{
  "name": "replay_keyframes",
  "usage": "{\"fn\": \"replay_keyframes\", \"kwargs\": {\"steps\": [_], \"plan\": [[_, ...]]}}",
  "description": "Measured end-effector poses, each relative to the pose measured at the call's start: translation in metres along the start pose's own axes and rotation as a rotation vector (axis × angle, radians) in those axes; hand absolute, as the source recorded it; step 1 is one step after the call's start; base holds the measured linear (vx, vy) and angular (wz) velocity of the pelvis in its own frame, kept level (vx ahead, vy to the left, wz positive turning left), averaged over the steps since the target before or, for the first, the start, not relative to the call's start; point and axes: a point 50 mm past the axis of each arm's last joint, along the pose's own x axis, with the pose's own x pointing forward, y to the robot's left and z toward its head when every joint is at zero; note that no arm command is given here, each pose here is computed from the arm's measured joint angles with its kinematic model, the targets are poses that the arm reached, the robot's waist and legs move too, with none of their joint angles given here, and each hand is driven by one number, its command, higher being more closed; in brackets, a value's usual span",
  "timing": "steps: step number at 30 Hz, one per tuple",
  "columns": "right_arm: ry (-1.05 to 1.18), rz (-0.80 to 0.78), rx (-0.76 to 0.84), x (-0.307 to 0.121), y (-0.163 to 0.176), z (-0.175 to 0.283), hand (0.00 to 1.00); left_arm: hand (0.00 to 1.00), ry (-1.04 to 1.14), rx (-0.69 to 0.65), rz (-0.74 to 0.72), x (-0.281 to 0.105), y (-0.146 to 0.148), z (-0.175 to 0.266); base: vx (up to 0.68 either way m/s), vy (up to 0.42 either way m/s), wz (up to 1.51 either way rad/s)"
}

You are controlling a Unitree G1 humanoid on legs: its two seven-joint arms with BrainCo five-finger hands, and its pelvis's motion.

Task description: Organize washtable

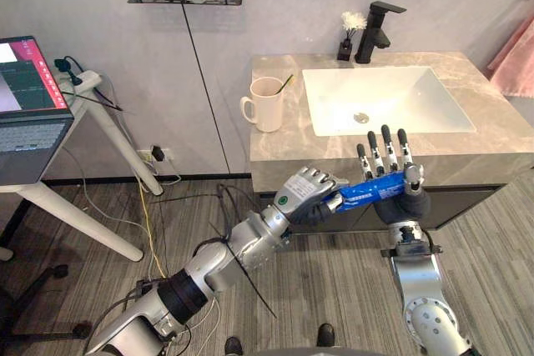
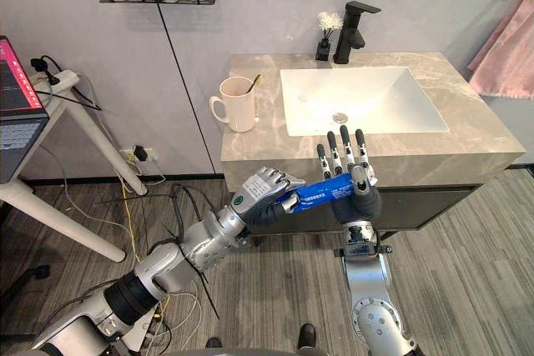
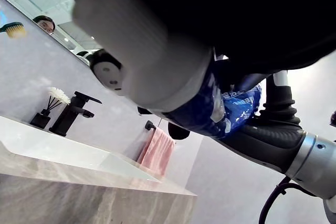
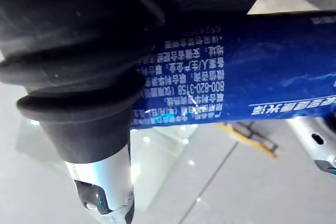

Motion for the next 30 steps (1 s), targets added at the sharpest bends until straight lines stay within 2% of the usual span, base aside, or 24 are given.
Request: {"fn": "replay_keyframes", "kwargs": {"steps": [1, 2, 10, 22, 23, 30], "plan": [[0.009, 0.003, -0.007, -0.001, -0.001, 0.0, 0.0, 1.0, 0.0, 0.001, -0.001, 0.0, 0.0, 0.0, 0.0, 0.0, 0.0], [0.024, 0.006, -0.015, -0.002, -0.001, 0.0, 1.0, 1.0, 0.002, 0.004, -0.004, -0.001, 0.0, -0.001, 0.0, 0.0, 0.0], [0.046, 0.038, -0.041, -0.002, 0.002, -0.003, 1.0, 1.0, 0.025, 0.009, -0.002, -0.006, 0.005, -0.007, 0.0, 0.0, 0.0], [-0.135, -0.009, -0.203, 0.013, 0.016, -0.005, 1.0, 1.0, 0.161, -0.243, 0.093, -0.013, -0.009, 0.001, 0.0, 0.0, 0.0], [-0.147, -0.012, -0.22, 0.015, 0.019, -0.005, 1.0, 0.0, 0.182, -0.283, 0.11, -0.013, -0.009, 0.001, -0.01, -0.005, 0.03], [-0.301, -0.065, -0.36, 0.03, 0.02, 0.017, 1.0, 0.0, 0.354, -0.497, 0.249, -0.015, -0.008, -0.015, -0.01, -0.007, 0.05]]}}
